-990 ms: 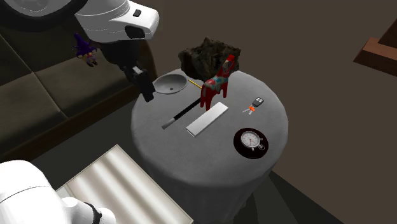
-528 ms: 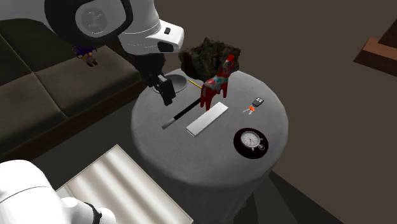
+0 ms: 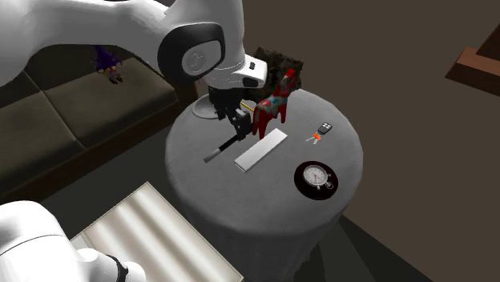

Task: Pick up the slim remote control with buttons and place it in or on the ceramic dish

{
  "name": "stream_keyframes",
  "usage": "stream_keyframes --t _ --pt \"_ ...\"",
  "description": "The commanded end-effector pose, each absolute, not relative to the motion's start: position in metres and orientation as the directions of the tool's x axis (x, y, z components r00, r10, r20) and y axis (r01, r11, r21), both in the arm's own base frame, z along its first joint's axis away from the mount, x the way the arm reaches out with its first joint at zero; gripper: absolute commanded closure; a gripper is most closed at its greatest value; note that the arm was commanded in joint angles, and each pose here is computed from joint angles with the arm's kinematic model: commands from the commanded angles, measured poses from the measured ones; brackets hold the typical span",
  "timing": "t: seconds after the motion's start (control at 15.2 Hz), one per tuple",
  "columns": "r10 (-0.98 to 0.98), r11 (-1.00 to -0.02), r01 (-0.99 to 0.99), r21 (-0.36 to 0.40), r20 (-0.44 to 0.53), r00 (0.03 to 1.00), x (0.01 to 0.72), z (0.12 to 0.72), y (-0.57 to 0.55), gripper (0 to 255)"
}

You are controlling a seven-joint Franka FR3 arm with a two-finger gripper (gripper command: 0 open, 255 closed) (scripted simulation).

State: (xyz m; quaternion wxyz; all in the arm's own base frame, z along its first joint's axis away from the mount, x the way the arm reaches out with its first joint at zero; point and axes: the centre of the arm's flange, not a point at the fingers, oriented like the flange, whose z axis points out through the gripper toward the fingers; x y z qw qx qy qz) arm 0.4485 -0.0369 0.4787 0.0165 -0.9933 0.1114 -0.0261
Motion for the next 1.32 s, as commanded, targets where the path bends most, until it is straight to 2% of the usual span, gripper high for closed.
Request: stream_keyframes --t 0.0,0.66,1.25 --pt "-0.229 -0.973 -0.228 -0.035 0.041 0.973 0.470 0.457 -0.044 0" --pt "-0.262 -0.965 -0.262 -0.020 0.000 0.965 0.557 0.366 -0.075 0" --pt "-0.262 -0.965 -0.262 -0.020 0.000 0.965 0.558 0.326 -0.074 0"
